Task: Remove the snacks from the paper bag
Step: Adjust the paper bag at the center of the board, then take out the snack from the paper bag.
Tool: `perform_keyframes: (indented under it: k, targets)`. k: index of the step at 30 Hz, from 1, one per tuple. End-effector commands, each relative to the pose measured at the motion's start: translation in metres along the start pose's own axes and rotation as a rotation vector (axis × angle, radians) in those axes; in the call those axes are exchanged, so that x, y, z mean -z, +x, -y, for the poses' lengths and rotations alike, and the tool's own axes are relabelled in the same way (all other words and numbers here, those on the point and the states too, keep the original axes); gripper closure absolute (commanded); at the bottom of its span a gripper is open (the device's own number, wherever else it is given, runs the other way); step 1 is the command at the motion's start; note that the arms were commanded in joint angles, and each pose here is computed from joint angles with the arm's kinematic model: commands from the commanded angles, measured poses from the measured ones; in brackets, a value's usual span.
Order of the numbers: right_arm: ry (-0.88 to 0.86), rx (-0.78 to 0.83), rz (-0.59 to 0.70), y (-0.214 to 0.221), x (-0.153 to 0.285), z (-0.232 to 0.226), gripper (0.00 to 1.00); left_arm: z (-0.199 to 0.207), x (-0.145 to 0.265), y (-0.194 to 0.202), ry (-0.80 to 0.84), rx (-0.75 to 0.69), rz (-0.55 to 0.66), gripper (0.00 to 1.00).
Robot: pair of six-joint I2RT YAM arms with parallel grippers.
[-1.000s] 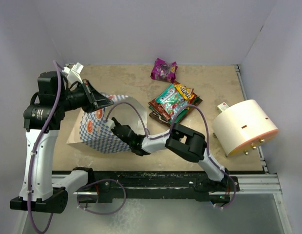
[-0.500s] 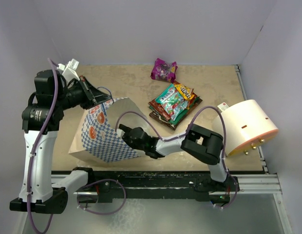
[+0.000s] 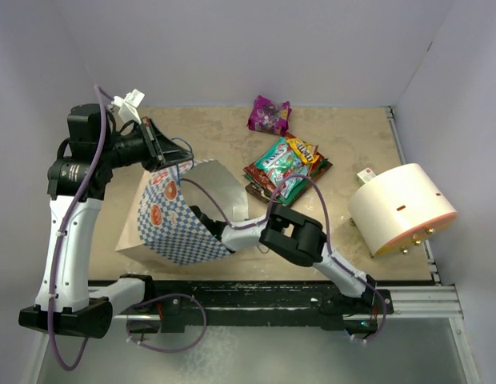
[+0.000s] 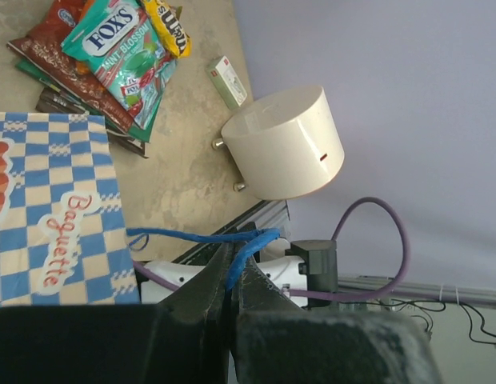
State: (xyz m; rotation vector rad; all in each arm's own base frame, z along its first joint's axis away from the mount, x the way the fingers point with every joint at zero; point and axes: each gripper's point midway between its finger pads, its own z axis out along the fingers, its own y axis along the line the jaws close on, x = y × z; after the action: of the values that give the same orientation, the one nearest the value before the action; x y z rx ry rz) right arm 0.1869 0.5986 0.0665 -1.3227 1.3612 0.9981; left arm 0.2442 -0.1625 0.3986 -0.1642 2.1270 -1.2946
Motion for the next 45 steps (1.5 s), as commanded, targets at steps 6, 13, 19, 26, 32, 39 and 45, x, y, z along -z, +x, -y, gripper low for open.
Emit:
perform_keyframes:
  k: [6,13,19,26,32,39,45]
  targets:
    - [0.261,-0.089,-0.132,0.028,-0.019,0.053,0.16,0.007,0.019,0.022,0.018,-0.059,-0.014,1.0]
    - [0.466,-0.201,-0.177,0.042,0.022,0.125,0.52,-0.026,0.031,0.049,-0.121,-0.027,-0.006,1.0]
    - [0.544,-0.129,-0.186,0.024,0.049,0.143,0.87,-0.062,0.045,0.051,-0.331,-0.003,0.057,1.0]
    - [0.587,-0.144,-0.162,0.012,0.074,0.139,0.99,-0.092,0.066,0.054,-0.509,0.009,0.145,1.0]
    - [0.5,-0.12,-0.132,-0.006,0.075,0.12,1.0,-0.077,0.051,0.044,-0.407,0.048,0.166,1.0]
    - [0.261,-0.18,-0.029,-0.053,0.081,0.066,1.0,-0.059,0.035,0.028,-0.302,0.047,0.163,1.0]
    - [0.076,-0.242,-0.101,-0.032,0.105,0.0,1.0,-0.042,0.024,0.008,-0.219,0.005,0.177,1.0]
